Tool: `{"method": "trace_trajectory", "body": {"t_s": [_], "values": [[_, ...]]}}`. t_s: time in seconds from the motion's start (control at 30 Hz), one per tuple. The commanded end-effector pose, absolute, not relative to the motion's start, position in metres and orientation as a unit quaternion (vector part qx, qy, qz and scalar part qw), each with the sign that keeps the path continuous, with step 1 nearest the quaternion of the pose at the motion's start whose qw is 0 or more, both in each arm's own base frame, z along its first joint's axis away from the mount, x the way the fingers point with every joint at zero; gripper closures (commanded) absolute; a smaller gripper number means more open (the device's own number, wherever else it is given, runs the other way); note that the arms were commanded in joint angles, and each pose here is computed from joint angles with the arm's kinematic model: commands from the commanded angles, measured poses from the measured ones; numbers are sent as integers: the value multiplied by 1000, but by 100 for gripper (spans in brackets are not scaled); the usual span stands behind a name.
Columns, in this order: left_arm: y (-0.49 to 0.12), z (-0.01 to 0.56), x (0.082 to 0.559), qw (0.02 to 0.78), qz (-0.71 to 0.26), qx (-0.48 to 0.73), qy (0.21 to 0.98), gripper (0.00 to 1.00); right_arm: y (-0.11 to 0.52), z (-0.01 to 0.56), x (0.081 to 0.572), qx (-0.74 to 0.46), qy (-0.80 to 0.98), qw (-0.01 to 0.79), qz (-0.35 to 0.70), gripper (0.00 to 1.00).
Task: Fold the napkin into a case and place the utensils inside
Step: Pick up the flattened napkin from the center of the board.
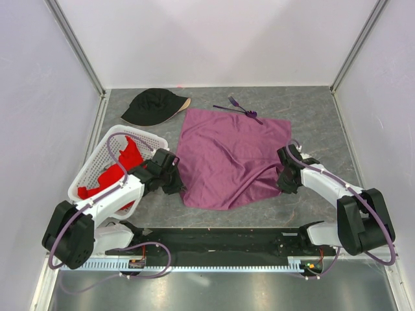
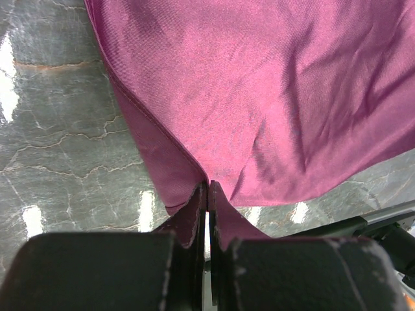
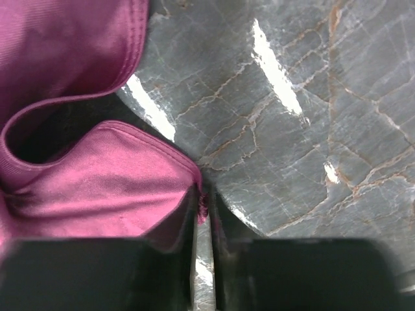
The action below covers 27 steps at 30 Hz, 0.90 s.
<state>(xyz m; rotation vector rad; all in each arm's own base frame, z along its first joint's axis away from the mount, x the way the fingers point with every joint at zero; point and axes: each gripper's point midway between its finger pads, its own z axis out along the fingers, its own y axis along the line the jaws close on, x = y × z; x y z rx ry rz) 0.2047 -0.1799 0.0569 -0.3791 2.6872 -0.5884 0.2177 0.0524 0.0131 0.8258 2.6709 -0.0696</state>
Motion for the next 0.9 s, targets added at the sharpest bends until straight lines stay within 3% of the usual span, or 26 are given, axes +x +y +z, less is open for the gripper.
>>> {"method": "trace_trajectory", "body": {"t_s": [0.0,0.1,0.23,0.37,0.47,0.6,0.7,0.87], "values": [[-181,70,210,209,-224,-115,945,98,53,5,219,299,937,179,-19,100],[-181,83,213,215,-233,-111,942,98,60,31,234,289,933,214,13,100],[-187,151,231,277,-278,-92,915,98,62,105,253,253,921,293,49,100],[-191,240,236,351,-330,-58,874,98,63,240,266,222,864,436,116,100],[-187,330,226,433,-377,-22,818,98,55,345,239,194,799,544,164,100],[-160,450,186,560,-419,11,715,98,48,442,192,153,721,640,217,100],[-129,506,147,637,-425,18,643,98,41,492,148,125,660,698,248,100],[-99,542,113,689,-430,0,584,98,34,542,95,94,571,763,288,100]]}}
